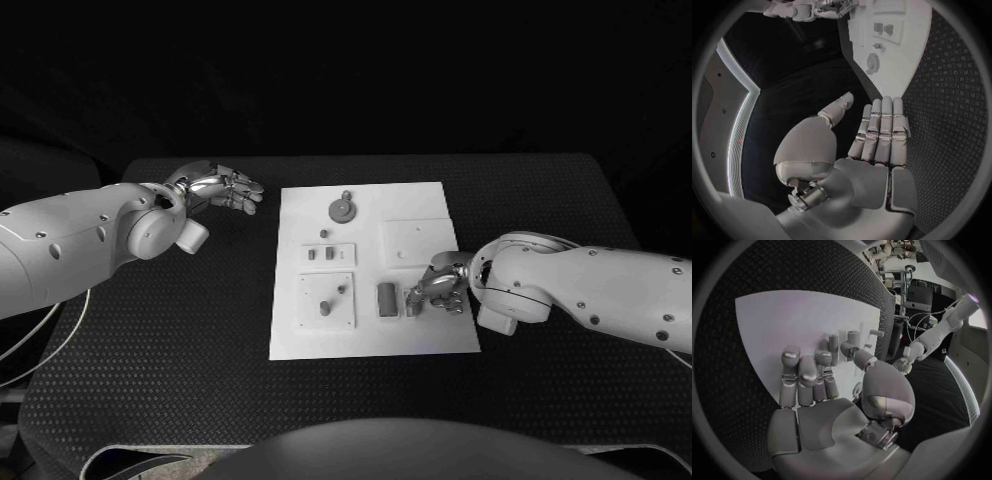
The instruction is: Assemble the parts on the task board
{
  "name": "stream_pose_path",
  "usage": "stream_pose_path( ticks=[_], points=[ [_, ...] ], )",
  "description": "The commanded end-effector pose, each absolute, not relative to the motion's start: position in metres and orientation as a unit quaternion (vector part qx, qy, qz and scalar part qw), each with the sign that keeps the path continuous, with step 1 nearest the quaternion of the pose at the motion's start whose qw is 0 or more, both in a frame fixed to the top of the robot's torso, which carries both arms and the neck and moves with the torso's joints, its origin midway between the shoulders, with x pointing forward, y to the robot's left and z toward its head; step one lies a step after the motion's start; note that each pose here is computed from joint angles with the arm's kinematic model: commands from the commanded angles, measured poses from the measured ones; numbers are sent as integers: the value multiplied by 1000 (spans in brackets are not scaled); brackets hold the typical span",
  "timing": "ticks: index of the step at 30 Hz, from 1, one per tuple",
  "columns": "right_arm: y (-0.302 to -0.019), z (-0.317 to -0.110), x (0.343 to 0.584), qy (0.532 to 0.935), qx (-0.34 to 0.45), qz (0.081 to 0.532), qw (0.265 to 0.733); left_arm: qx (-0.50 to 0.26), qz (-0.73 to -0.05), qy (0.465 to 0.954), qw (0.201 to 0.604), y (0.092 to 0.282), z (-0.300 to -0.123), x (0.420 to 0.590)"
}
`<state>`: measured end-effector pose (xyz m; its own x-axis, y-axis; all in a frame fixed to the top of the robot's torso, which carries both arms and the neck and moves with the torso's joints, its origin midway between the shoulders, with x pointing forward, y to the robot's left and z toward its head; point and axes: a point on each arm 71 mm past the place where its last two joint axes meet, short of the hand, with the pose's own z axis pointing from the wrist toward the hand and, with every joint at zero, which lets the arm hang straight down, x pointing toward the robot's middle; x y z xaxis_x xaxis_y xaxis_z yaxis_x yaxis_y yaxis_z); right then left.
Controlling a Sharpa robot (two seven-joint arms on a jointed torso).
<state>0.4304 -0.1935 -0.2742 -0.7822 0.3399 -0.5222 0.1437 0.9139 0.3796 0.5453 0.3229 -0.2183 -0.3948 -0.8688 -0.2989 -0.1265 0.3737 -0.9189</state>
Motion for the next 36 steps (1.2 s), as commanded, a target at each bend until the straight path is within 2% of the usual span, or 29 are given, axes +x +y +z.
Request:
stream_pose_path(
  ticks=[1,9,14,36],
  points=[
    [-184,-276,425,933,114,183,289,-346,-443,712,420,320,-218,545],
    [-182,-275,425,932,95,183,297,-346,-444,713,419,320,-218,545],
    [-181,-273,425,928,64,176,321,-346,-443,713,419,320,-218,546],
    [-184,-271,425,924,58,170,338,-346,-443,713,419,320,-218,545]
  ],
)
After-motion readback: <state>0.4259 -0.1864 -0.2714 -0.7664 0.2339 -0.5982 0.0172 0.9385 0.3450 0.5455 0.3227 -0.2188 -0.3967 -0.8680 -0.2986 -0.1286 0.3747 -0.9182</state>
